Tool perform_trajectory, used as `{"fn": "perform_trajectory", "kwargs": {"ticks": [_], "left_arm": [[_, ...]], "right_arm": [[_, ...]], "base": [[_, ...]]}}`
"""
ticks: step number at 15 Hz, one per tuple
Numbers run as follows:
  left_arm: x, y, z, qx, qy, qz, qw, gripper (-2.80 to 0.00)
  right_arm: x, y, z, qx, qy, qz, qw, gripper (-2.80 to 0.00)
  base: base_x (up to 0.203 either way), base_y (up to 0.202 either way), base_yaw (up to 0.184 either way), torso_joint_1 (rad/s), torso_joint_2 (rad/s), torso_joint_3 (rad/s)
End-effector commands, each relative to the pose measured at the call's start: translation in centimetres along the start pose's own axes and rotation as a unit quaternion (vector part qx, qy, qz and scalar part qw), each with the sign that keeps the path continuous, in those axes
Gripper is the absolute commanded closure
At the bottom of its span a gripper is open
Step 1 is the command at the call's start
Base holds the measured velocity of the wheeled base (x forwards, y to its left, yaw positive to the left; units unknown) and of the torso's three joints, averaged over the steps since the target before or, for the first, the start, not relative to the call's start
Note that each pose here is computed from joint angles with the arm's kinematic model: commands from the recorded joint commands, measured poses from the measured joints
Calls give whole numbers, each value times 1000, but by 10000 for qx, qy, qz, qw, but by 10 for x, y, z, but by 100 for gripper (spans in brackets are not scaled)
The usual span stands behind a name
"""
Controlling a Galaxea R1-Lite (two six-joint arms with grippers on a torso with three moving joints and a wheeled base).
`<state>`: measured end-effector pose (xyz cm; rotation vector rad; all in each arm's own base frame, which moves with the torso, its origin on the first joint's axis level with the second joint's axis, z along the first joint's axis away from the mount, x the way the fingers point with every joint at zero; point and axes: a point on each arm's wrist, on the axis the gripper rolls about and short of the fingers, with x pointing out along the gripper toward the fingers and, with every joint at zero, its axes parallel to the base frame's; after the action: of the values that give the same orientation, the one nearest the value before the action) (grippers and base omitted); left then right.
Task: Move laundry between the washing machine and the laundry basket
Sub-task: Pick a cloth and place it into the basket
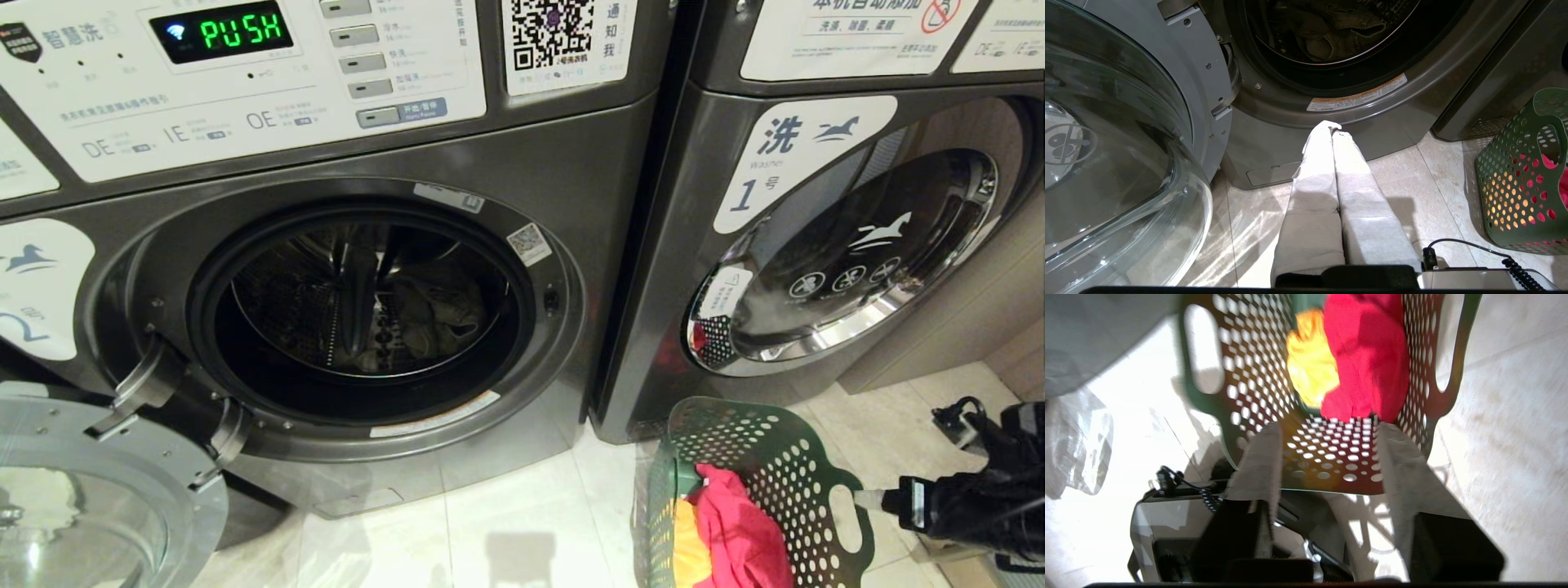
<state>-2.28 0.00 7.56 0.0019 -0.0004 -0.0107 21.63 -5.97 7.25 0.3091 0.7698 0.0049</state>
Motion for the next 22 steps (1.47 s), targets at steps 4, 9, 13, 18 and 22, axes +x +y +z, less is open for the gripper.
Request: {"fn": "perform_trajectory", "kwargs": {"ticks": [4, 9, 13, 18, 22], "left_arm": [[0, 0, 0, 6, 2, 0, 10000, 0], [0, 0, 0, -2, 2, 0, 10000, 0], [0, 0, 0, -2, 2, 0, 10000, 0], [0, 0, 0, 0, 2, 0, 10000, 0], [0, 0, 0, 21, 9, -1, 10000, 0]], "right_arm": [[-110, 71, -38, -1770, -1953, 666, 9623, 0], [-153, 56, -105, -2170, -2707, 468, 9367, 0], [-170, 39, -159, -2225, -2957, 58, 9290, 0], [-175, 32, -184, -2184, -3001, -160, 9284, 0], [-175, 32, -184, -2199, -2995, -165, 9283, 0]], "base": [[0, 0, 0, 0, 0, 0], [0, 0, 0, 0, 0, 0], [0, 0, 0, 0, 0, 0], [0, 0, 0, 0, 0, 0], [0, 0, 0, 0, 0, 0]]}}
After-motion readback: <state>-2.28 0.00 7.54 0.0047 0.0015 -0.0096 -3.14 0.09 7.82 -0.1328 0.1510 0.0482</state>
